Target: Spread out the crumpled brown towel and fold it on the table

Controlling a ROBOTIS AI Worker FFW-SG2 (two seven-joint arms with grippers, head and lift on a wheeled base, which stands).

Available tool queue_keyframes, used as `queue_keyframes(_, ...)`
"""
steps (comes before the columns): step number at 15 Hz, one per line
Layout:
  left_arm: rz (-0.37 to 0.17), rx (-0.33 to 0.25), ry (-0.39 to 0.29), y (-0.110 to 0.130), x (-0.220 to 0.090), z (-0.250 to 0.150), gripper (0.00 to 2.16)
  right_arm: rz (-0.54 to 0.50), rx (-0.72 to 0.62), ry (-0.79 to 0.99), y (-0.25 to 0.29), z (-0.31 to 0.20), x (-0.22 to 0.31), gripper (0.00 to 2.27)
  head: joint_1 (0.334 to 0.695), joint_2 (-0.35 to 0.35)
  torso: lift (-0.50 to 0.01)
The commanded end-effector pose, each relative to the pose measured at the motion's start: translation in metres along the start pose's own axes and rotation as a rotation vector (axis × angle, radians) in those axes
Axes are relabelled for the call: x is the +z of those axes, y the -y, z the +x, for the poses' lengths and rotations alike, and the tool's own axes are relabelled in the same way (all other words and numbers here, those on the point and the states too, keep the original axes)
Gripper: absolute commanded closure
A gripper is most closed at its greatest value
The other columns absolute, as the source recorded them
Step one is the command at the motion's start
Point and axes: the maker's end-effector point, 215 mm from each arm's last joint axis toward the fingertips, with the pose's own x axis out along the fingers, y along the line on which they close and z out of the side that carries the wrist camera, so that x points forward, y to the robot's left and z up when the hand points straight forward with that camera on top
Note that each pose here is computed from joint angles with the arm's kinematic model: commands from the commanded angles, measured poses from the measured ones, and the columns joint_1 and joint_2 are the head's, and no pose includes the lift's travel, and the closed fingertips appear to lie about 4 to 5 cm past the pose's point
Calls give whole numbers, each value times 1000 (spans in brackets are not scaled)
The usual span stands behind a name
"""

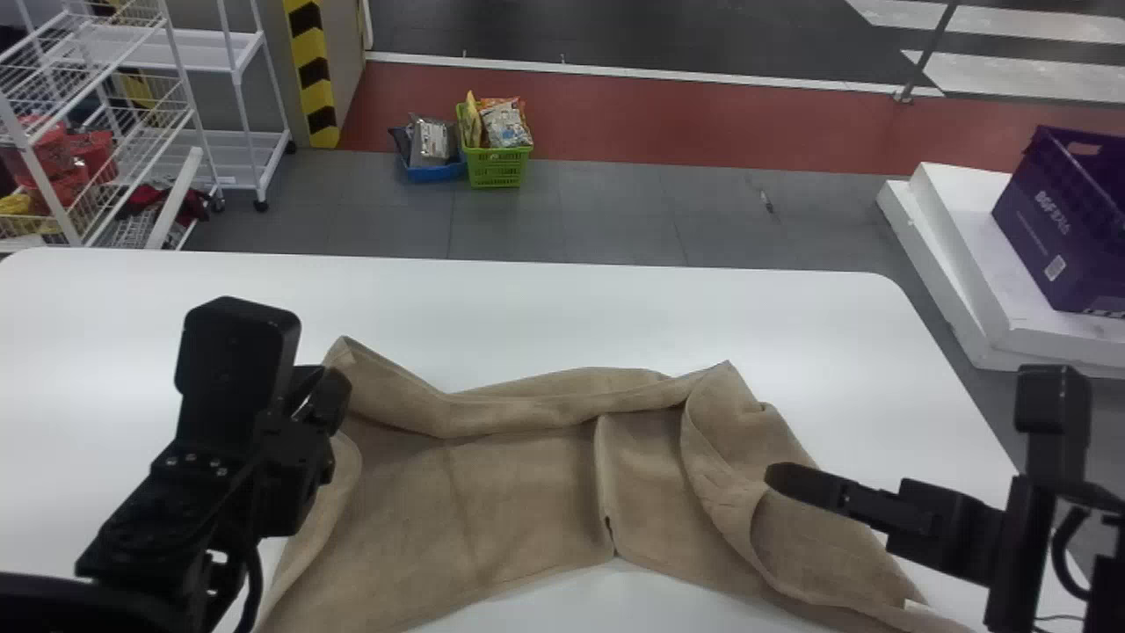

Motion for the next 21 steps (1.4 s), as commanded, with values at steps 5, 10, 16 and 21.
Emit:
queue_keyframes(5, 7, -2, 6, 1, 2, 2, 1001, 27, 17, -5, -4, 4, -3, 221, 695, -159, -127)
queue_keyframes(10, 5, 6, 4, -6, -2, 3, 1004, 51, -10, -43, 2, 37, 5, 286, 695, -147, -127)
queue_keyframes(16, 0, 6, 31, -11, 6, 3, 1004, 39, -8, -77, -4, 47, -4, 478, 695, -122, -127)
queue_keyframes(21, 1, 8, 32, -12, 6, 3, 1004, 37, -13, -92, -6, 56, -3, 596, 695, -109, -127)
